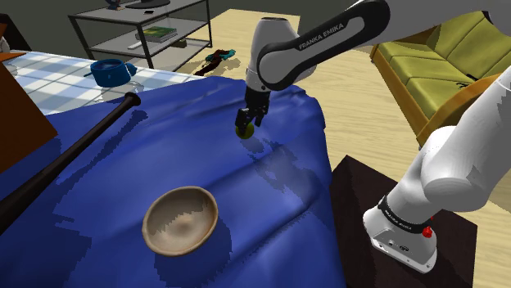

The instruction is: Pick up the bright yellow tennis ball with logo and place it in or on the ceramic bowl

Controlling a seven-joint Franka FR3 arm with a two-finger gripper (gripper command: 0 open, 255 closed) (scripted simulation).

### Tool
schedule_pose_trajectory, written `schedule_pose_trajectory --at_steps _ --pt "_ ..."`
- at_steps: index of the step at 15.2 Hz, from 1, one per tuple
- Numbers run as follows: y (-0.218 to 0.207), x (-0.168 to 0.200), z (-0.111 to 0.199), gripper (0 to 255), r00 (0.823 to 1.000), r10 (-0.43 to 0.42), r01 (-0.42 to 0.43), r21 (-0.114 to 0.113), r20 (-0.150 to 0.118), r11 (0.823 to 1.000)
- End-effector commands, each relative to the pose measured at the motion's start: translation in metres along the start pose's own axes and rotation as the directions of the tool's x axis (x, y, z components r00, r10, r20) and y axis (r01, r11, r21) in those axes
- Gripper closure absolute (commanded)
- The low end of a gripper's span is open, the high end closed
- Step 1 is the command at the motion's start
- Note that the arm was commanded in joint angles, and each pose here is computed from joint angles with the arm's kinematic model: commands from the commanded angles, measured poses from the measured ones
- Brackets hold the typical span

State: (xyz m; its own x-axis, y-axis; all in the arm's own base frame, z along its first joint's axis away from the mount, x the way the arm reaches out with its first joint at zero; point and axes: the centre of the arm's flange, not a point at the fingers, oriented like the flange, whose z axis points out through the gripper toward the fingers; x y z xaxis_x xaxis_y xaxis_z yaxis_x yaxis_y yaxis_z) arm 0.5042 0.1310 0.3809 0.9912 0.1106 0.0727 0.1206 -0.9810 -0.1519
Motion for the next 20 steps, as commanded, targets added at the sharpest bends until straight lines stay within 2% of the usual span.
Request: schedule_pose_trajectory --at_steps 1,2,3,12,20 --pt "0.000 0.000 0.000 0 1.000 0.000 0.000 0.000 0.000 1.000" --pt "0.000 0.000 0.000 0 1.000 0.000 0.000 0.000 0.000 1.000" --pt "0.000 0.000 0.000 255 1.000 0.000 0.000 0.000 0.000 1.000" --pt "0.000 0.000 0.000 255 1.000 0.000 0.000 0.000 0.000 1.000" --pt "-0.006 0.003 -0.041 255 1.000 0.000 0.000 0.000 0.000 1.000"
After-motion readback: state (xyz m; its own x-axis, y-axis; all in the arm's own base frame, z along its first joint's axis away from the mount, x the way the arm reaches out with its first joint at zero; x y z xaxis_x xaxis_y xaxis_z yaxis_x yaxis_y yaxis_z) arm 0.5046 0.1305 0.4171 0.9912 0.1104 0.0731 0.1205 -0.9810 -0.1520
